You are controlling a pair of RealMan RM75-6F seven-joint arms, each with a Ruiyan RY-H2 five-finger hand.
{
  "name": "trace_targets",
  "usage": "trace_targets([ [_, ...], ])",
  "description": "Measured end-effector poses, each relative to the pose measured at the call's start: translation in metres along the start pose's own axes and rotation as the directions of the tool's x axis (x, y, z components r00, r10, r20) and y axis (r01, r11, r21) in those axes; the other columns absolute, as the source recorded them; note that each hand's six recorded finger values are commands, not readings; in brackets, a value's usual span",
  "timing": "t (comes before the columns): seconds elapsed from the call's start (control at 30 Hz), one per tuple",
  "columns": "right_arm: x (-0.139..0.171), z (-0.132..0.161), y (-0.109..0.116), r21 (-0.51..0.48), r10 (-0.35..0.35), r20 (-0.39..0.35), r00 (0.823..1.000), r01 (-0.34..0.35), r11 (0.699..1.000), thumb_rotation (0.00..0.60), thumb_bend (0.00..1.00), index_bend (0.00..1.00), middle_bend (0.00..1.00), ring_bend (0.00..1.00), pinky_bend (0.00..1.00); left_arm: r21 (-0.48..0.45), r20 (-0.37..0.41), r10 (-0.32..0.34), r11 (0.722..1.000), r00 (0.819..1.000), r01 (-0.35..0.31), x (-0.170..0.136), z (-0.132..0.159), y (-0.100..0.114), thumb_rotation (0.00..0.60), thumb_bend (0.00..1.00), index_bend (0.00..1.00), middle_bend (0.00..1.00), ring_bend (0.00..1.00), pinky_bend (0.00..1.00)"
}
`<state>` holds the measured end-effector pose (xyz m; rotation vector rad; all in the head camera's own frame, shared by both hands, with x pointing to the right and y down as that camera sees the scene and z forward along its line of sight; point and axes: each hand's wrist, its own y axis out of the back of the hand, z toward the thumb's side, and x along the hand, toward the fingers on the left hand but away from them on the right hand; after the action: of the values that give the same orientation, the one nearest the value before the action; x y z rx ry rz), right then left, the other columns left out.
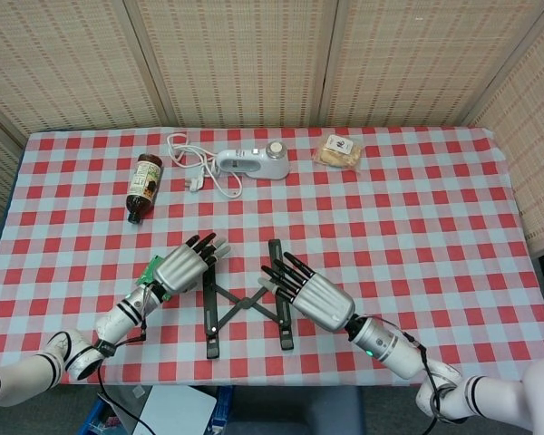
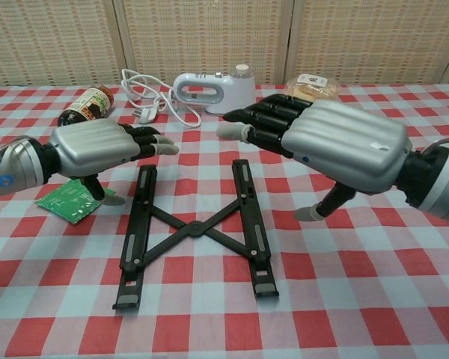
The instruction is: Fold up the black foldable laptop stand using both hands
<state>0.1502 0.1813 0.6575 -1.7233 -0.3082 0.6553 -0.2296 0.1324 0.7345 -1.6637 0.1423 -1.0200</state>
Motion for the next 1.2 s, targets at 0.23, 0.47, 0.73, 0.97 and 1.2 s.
trace_targets([
  [0.23,0.000,0.000,-0.015,0.029,0.019,-0.001,1.000,-0.019,0.999,0.600,0.00,0.00,0.00,0.00,0.00,0.001,-0.007,-0.008,1.000,1.000,0.008,0.002,-0.001,-0.004,0.600,0.21,0.00,0.00,0.00,0.20],
  [0.47,-0.002,0.003,-0.030,0.054,0.027,-0.003,1.000,-0.027,0.998,0.600,0.00,0.00,0.00,0.00,0.00,-0.017,-0.010,-0.014,1.000,1.000,0.014,0.005,0.000,-0.006,0.600,0.21,0.00,0.00,0.00,0.20],
  [0.73,-0.009,0.008,-0.048,0.067,0.024,0.001,1.000,-0.024,0.997,0.600,0.00,0.00,0.00,0.00,0.00,-0.044,-0.020,-0.020,0.999,1.000,0.019,0.006,-0.001,-0.007,0.600,0.21,0.00,0.00,0.00,0.20],
  [0.97,-0.021,0.015,-0.055,0.065,0.010,-0.003,1.000,-0.010,0.998,0.600,0.00,0.00,0.00,0.00,0.00,-0.061,-0.023,-0.022,0.998,1.000,0.020,0.007,0.000,-0.007,0.600,0.21,0.00,0.00,0.00,0.20],
  [1.2,-0.027,0.016,-0.058,0.076,0.013,-0.006,1.000,-0.013,0.997,0.600,0.00,0.00,0.00,0.00,0.00,-0.081,-0.027,-0.025,0.996,0.999,0.023,0.007,0.000,-0.008,0.600,0.21,0.00,0.00,0.00,0.20],
])
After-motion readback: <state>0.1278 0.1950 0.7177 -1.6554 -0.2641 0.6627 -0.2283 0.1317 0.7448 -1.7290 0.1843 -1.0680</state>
